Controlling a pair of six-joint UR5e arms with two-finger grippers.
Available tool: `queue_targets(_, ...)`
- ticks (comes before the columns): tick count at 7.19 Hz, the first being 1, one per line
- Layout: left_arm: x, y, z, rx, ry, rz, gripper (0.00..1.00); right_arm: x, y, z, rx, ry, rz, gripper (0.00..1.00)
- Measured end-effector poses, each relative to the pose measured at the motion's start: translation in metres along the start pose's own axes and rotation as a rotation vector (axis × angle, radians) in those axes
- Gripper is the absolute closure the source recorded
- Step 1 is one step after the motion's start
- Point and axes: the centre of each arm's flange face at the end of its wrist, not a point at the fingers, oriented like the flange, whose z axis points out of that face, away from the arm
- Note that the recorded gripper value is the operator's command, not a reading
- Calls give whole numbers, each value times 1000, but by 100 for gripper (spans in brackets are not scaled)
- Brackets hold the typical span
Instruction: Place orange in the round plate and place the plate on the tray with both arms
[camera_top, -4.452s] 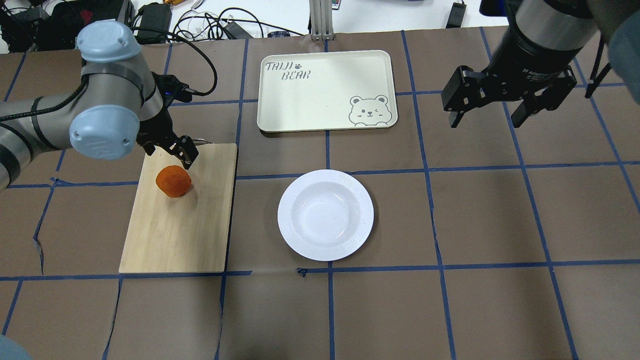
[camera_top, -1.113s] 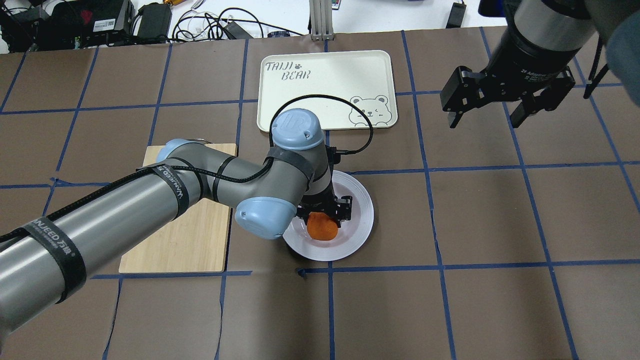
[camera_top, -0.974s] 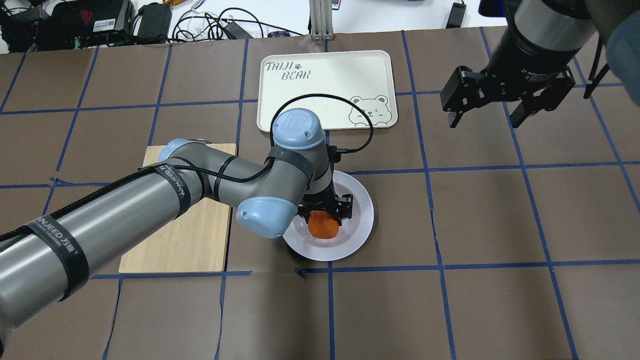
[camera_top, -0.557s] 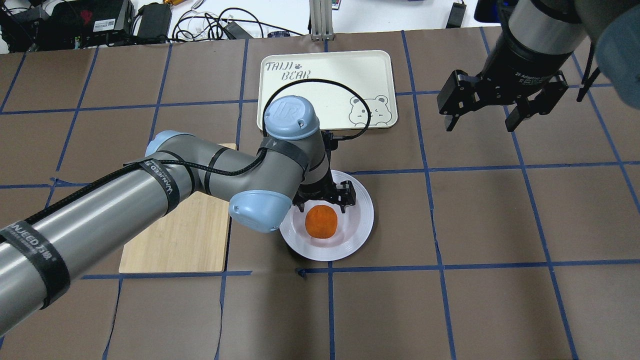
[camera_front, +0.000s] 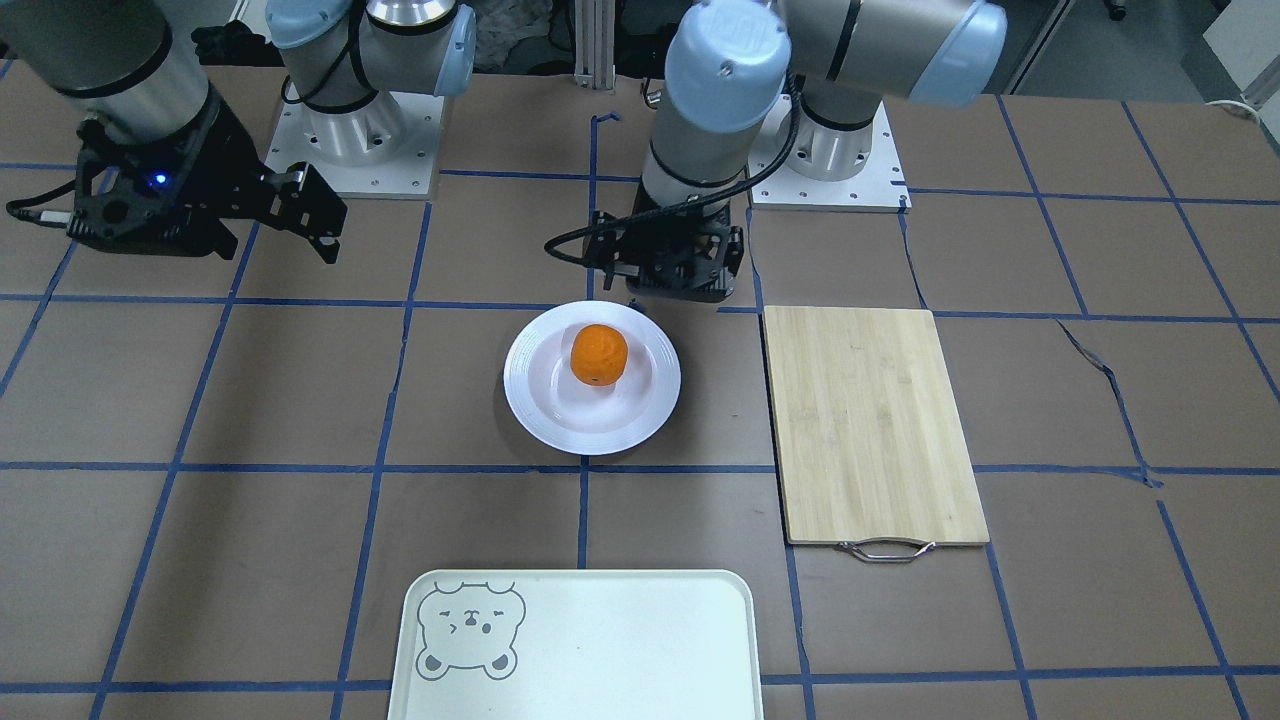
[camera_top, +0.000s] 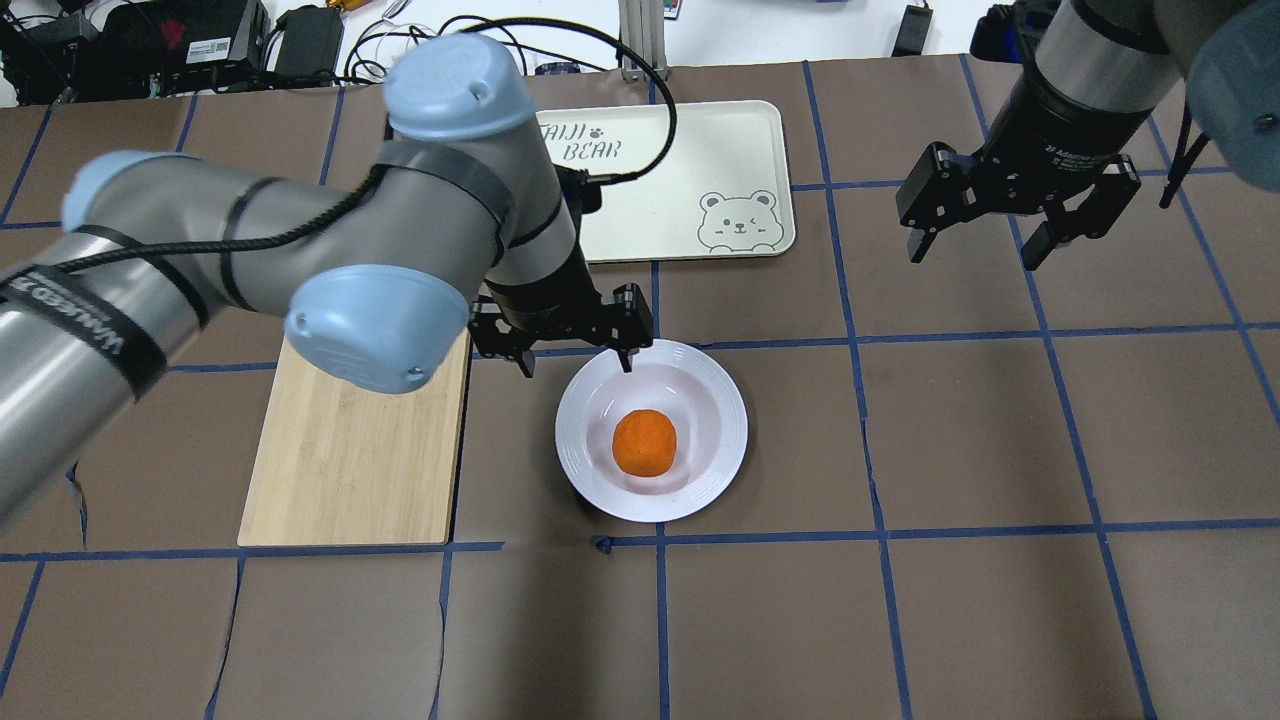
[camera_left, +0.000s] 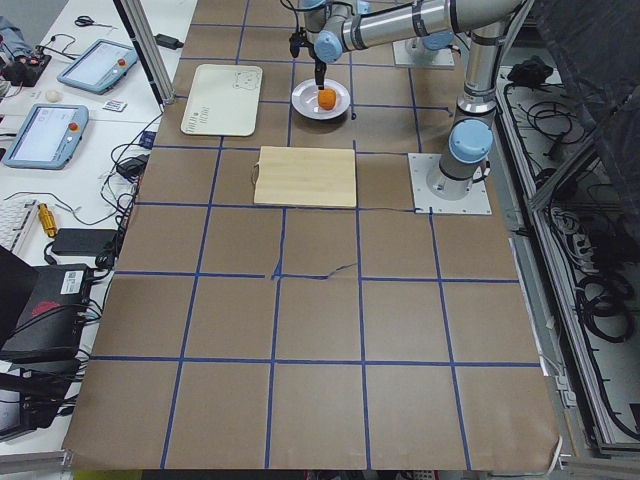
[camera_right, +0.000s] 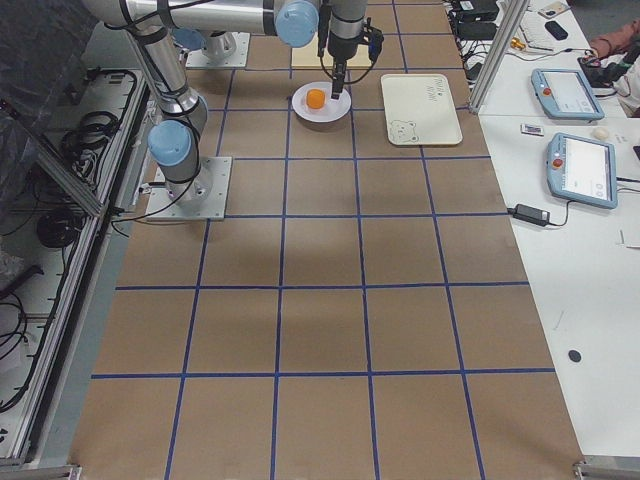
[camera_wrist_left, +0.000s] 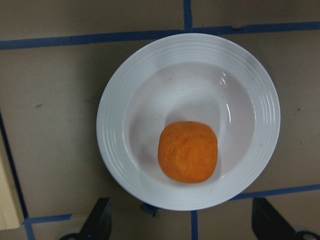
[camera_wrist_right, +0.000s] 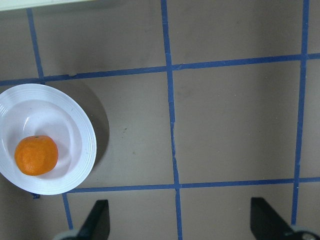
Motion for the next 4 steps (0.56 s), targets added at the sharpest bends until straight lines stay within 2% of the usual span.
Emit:
queue_targets(1,-29,-5,-34,29,8,-26,0,10,-13,12,-20,-47,-21,0)
queue_targets(2,-58,-8,-60,73,-11,-32,0,17,-28,30,-35,-75,-49,0)
queue_targets(3,-82,-10,-79,126,-65,-39,0,20,-44,52,-40,-113,-63,0)
queue_targets(4,-98,-10,-91,167,-106,-53,0,18,-54,79,-47,-181,-65,0)
